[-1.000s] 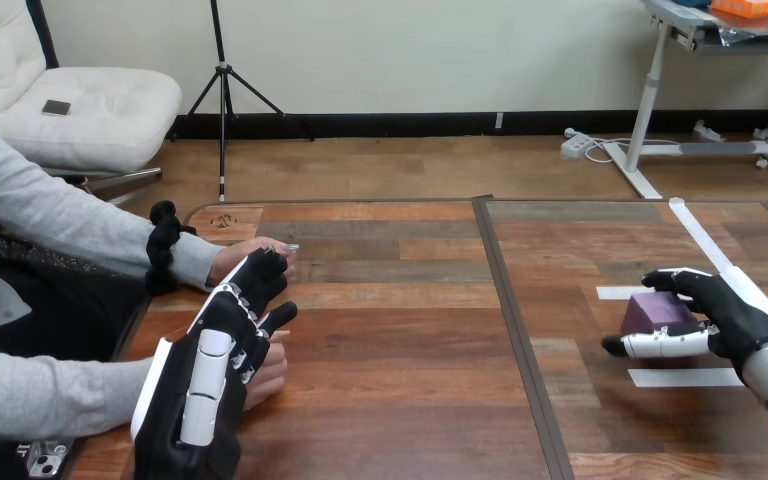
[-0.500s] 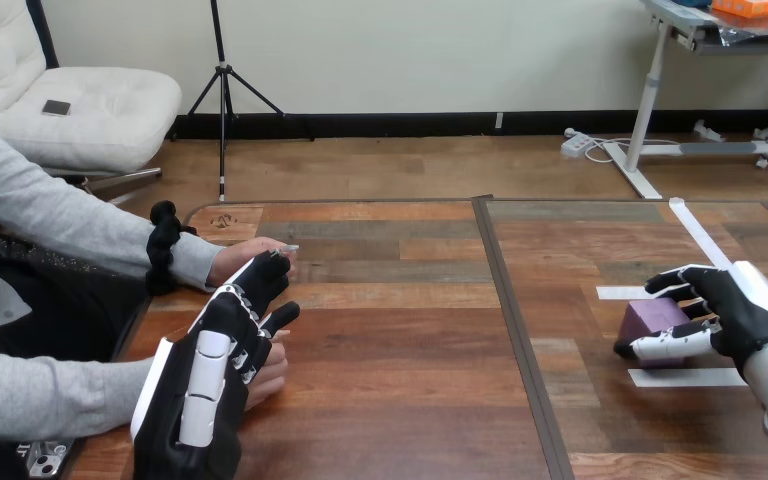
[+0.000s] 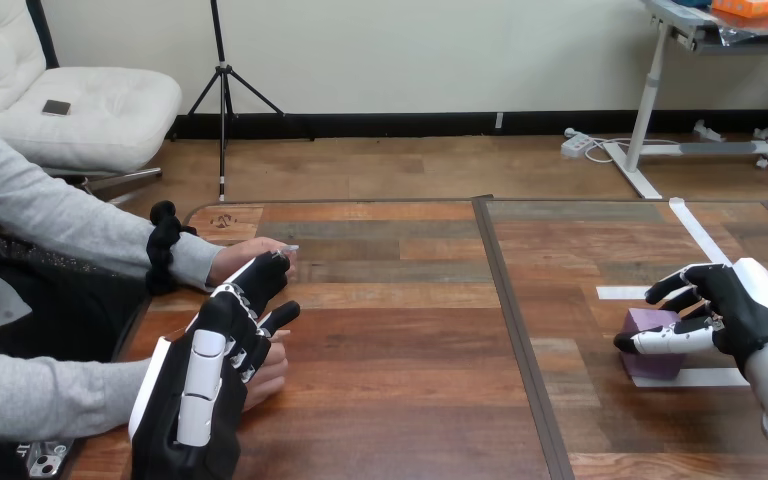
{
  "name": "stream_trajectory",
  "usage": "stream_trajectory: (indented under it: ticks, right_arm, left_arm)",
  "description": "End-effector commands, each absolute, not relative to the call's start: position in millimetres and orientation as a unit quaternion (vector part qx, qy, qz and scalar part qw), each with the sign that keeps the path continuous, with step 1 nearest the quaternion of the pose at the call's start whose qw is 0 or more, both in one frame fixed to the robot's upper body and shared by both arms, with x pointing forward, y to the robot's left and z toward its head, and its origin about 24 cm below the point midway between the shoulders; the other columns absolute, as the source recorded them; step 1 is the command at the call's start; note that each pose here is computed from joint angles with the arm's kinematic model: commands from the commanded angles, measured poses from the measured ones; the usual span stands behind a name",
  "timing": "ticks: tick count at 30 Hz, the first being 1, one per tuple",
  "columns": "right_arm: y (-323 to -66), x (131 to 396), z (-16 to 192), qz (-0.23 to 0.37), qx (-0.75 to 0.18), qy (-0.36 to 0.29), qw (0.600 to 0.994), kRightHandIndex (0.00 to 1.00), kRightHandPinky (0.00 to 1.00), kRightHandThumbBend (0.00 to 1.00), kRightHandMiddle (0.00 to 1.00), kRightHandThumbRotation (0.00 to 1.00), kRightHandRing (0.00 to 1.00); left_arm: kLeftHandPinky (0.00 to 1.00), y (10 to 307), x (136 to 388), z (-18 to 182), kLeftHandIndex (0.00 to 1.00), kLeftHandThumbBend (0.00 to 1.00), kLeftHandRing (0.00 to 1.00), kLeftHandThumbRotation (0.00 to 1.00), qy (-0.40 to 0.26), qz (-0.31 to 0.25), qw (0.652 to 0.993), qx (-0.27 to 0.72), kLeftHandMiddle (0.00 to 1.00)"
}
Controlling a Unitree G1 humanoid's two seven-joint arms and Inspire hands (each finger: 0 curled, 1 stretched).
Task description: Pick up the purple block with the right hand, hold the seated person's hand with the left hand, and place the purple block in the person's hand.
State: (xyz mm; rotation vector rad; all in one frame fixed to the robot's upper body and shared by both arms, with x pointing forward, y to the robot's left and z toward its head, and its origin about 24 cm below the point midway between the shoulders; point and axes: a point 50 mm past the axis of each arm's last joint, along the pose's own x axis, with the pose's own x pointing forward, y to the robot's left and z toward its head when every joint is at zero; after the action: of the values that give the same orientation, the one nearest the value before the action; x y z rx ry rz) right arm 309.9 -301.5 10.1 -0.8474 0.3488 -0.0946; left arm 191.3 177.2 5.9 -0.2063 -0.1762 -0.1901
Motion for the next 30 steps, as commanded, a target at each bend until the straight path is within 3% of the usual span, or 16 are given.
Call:
stream_trajectory:
  ticks: [1, 30]
  right_arm:
    - [-292.5, 320.1, 20.7, -0.049, -0.411, 0.129, 0.901, 0.52, 0.43, 0.81, 0.51, 0.0, 0.48]
    - [-290.9, 323.7, 28.4, -0.032, -0.414, 0.106, 0.903, 0.46, 0.41, 0.8, 0.48, 0.0, 0.46]
  left_arm:
    - [0.86, 177.2, 202.5, 23.8, 0.8, 0.71, 0.94, 0.92, -0.132, -0.107, 0.981, -0.09, 0.9]
    - [0.88, 180.5, 203.9, 25.3, 0.77, 0.68, 0.94, 0.91, -0.142, -0.092, 0.982, -0.081, 0.9]
